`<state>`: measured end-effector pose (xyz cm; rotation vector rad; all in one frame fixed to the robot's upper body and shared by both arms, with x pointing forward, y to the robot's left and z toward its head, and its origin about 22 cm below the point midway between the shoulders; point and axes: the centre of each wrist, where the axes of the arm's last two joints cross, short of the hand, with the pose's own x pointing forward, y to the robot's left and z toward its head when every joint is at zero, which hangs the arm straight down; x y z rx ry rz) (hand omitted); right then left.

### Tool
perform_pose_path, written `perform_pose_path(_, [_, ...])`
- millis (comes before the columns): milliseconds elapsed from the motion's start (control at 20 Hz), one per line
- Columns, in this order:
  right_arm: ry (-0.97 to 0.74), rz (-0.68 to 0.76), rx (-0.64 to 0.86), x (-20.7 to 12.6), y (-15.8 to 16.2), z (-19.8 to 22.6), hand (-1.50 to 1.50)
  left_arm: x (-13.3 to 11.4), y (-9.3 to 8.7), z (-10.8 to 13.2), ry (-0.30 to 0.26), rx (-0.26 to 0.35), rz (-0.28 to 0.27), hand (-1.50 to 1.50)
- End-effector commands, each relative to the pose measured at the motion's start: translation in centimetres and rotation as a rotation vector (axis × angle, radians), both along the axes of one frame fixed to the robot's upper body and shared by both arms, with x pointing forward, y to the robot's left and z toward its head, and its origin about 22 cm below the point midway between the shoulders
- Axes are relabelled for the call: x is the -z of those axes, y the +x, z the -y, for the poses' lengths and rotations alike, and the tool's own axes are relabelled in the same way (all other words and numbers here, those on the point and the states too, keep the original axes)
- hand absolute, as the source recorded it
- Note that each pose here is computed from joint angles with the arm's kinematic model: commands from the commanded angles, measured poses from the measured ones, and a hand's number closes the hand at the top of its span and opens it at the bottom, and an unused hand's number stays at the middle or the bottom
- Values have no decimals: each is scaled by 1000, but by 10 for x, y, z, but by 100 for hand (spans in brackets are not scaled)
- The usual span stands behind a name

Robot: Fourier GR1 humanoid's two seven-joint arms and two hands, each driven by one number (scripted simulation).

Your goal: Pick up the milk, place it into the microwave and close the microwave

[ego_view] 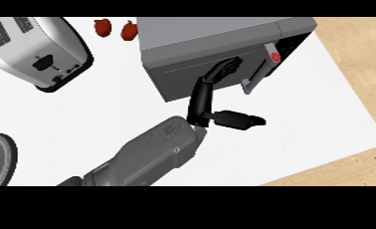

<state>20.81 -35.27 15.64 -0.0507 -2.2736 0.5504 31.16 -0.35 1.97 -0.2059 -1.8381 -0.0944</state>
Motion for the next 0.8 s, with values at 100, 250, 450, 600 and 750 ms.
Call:
perform_pose_path(100, [160, -101, -89, 20, 11, -2, -150, -10, 24, -6, -8, -89, -8, -150])
perform_pose_path(250, [188, -120, -109, 19, 15, 0, -150, -13, 28, -6, -11, -101, -9, -150])
perform_pose_path(450, [209, -129, -118, 16, 22, 9, -150, -11, 25, -6, -18, -103, 4, -150])
perform_pose_path(600, [216, -141, -138, 15, 27, 13, -150, -7, 26, -8, -22, -108, -5, -150])
perform_pose_path(750, [219, -144, -146, 11, 30, 19, -150, -4, 24, -8, -30, -111, -2, -150])
